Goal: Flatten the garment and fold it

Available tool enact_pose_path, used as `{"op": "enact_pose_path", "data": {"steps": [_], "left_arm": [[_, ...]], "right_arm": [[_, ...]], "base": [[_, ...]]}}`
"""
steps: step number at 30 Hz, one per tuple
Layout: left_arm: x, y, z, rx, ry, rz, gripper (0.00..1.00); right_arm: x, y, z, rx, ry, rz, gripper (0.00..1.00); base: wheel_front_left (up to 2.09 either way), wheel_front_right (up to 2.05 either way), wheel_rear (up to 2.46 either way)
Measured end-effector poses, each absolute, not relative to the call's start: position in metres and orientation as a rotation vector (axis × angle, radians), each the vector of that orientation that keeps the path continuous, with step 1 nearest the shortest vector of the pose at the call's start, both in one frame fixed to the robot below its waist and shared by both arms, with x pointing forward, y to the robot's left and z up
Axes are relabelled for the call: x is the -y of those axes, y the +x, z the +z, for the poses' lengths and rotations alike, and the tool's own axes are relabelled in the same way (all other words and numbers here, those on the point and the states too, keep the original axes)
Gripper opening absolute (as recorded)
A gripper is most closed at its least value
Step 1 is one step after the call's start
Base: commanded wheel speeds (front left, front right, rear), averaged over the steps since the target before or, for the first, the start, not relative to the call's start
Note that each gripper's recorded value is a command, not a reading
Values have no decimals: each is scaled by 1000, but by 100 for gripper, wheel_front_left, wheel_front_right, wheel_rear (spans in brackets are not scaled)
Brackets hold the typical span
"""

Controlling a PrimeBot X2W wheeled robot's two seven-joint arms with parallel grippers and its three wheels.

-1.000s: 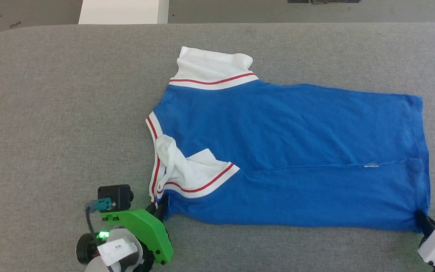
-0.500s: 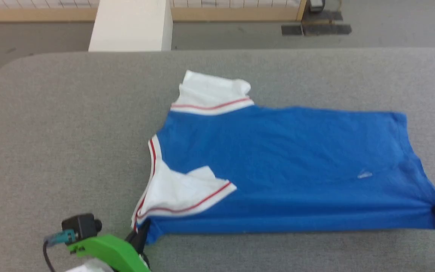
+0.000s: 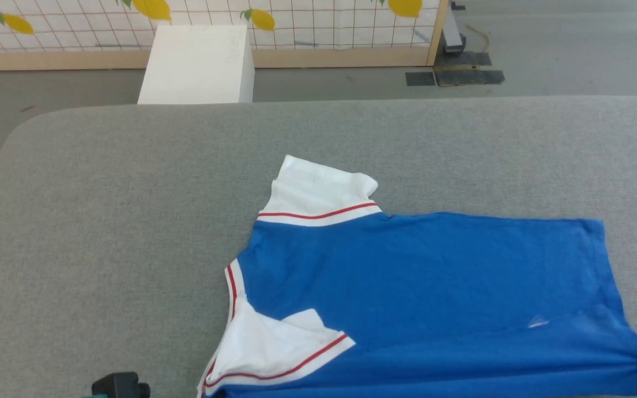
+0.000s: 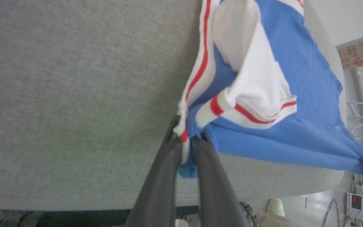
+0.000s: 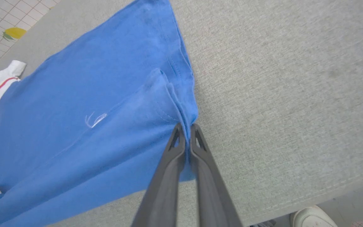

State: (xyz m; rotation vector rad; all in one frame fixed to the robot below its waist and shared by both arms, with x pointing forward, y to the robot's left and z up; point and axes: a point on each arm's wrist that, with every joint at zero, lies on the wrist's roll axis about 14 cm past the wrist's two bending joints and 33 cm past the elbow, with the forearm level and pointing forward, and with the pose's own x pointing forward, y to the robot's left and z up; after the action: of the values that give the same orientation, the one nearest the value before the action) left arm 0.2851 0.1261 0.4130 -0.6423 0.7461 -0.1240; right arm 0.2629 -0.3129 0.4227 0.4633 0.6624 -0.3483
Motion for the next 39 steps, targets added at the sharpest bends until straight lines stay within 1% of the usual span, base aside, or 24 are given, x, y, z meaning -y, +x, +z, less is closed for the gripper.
{"op": "enact_pose_path", "data": {"steps": [2, 3, 4, 5, 6, 7, 8, 9, 15, 18, 20, 22, 23, 27, 30, 31, 34, 37, 39], "left_arm": [[-127, 282, 402, -779, -643, -107, 0], [-127, 280, 397, -795, -645, -98, 3], [-127, 279, 392, -807, -647, -92, 15], [-126, 279, 389, -818, -646, -89, 25], [-125, 280, 386, -828, -646, -89, 39], [-126, 281, 384, -830, -646, -84, 46], [-126, 282, 383, -827, -646, -82, 68], [-126, 283, 382, -826, -646, -79, 100], [-132, 294, 394, -752, -658, -62, 100], [-142, 307, 416, -645, -674, -50, 100], [-157, 320, 441, -517, -644, -23, 100], [-175, 333, 466, -373, -569, 13, 100], [-181, 343, 485, -274, -530, 25, 100], [-182, 365, 535, 11, -484, 15, 100], [-174, 371, 553, 153, -404, -5, 100], [-170, 372, 553, 179, -356, -14, 100], [-157, 373, 545, 183, -223, -47, 100], [-142, 372, 528, 137, -141, -91, 100], [-136, 370, 518, 107, -130, -105, 100]], "right_arm": [[308, 263, 416, -676, 470, -340, 0], [306, 263, 412, -681, 475, -339, 12], [305, 263, 409, -684, 480, -339, 35], [304, 263, 406, -687, 481, -339, 48], [303, 262, 403, -692, 481, -340, 100], [302, 262, 401, -694, 484, -340, 100], [302, 262, 400, -694, 486, -341, 100], [302, 262, 399, -694, 487, -343, 100], [306, 266, 405, -658, 488, -352, 100], [314, 271, 421, -594, 474, -361, 100], [320, 280, 440, -517, 444, -362, 100], [324, 292, 463, -420, 402, -358, 100], [326, 301, 479, -347, 376, -353, 100], [312, 327, 512, -194, 298, -298, 100], [298, 343, 537, -64, 224, -257, 100], [295, 347, 544, -23, 202, -251, 100], [289, 353, 548, 31, 135, -238, 100], [285, 354, 537, 22, 105, -233, 100], [281, 354, 526, -4, 92, -226, 100]], "base": [[0, 0, 0], [0, 0, 0], [0, 0, 0], [0, 0, 0], [0, 0, 0], [0, 0, 0], [0, 0, 0], [0, 0, 0], [0, 0, 0], [0, 0, 0], [0, 0, 0], [0, 0, 0], [0, 0, 0], [0, 0, 0], [0, 0, 0], [0, 0, 0], [0, 0, 0], [0, 0, 0], [0, 0, 0]]}}
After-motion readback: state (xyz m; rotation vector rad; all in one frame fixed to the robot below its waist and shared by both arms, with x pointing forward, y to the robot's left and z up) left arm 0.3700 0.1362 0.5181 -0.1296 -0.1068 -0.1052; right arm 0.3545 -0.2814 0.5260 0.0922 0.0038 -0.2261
